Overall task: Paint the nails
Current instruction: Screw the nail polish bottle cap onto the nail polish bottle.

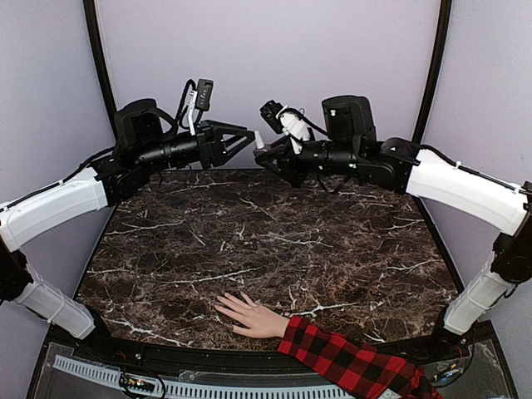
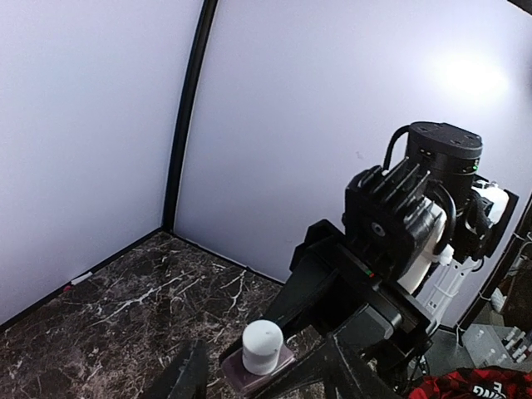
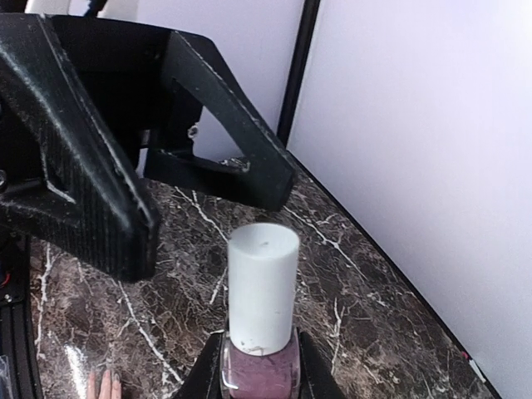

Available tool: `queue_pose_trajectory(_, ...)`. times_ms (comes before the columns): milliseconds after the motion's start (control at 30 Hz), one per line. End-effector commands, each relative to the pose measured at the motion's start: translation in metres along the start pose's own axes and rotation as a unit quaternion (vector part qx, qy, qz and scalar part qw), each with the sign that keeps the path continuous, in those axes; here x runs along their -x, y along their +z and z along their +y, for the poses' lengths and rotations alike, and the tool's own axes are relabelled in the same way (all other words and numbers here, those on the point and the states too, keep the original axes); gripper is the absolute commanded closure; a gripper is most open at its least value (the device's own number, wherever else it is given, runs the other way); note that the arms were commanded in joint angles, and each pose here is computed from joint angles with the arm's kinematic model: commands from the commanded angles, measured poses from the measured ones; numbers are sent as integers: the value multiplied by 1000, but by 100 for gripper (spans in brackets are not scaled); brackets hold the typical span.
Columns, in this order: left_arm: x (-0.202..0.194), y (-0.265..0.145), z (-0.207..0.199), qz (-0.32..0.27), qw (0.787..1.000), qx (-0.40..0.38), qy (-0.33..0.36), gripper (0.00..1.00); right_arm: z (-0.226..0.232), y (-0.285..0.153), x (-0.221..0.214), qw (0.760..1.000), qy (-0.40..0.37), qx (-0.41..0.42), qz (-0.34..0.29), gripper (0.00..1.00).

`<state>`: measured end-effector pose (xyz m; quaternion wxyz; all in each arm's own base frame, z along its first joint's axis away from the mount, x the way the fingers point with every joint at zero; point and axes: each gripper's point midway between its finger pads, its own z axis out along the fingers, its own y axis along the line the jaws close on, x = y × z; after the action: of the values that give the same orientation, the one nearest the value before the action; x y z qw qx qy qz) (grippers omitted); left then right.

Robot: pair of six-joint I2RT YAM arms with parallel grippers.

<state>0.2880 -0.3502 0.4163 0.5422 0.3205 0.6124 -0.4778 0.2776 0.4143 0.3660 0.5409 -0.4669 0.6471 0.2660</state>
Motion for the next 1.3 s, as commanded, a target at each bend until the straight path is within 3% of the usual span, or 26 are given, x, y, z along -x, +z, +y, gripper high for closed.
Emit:
queue_pose_trajectory(0,8,-3,18,-8,998,55,-1,51,-20,7,13,996,-3,-88,-16,100)
queue_pose_trajectory(267,-3,12,33,-5,997,66,-36,54,-18,19,7,993,-12,-116,1,100)
queue_pose_trajectory(467,-7,19,35,-5,997,57,-52,63,-22,23,5,990,-20,-140,10,100)
queue_pose_trajectory(733,-7,19,29,-11,997,38,-60,99,-20,24,-1,990,-27,-140,16,100)
queue_pose_trajectory(933,-8,18,17,-9,998,6,-54,100,-12,17,7,994,-32,-108,-2,100)
queue_pose_trajectory(1267,-9,12,-22,2,994,-103,-29,100,31,-11,38,995,-33,56,-79,100)
